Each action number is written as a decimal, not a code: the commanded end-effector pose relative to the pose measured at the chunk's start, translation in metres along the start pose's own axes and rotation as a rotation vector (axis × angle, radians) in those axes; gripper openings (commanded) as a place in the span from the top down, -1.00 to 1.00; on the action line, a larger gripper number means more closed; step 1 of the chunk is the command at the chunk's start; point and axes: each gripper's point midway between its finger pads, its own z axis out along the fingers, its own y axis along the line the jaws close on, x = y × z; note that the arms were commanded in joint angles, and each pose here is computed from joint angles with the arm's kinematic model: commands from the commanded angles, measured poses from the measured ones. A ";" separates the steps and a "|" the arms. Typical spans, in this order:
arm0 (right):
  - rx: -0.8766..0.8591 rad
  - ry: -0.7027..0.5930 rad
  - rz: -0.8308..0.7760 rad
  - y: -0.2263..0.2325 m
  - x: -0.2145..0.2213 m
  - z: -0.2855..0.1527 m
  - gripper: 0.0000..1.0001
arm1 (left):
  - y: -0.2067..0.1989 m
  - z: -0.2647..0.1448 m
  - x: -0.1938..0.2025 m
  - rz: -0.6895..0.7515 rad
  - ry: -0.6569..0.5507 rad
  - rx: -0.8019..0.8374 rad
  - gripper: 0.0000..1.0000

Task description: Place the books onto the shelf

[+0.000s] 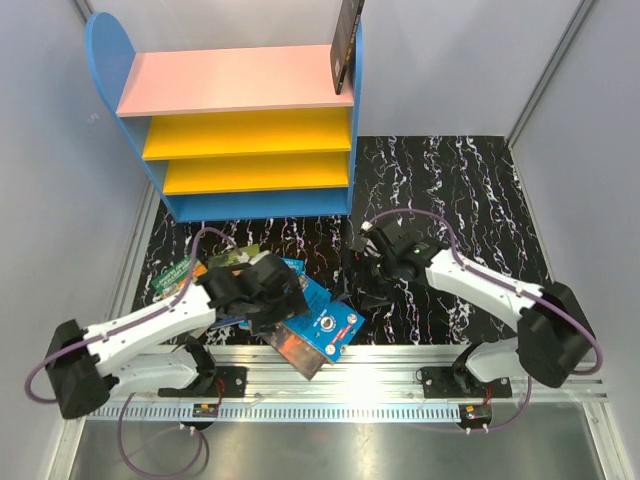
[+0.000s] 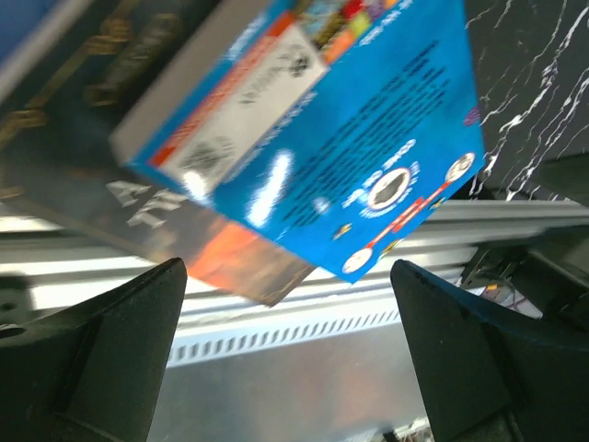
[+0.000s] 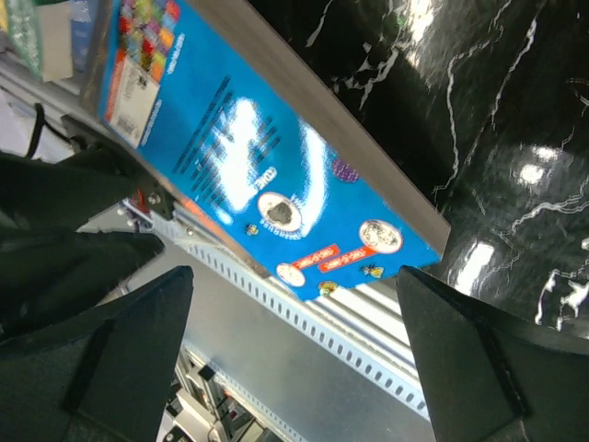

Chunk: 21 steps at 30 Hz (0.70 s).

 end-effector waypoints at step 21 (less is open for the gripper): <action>-0.334 0.228 0.117 -0.012 0.045 0.083 -0.62 | 0.035 0.104 0.017 -0.113 -0.191 -0.250 -0.83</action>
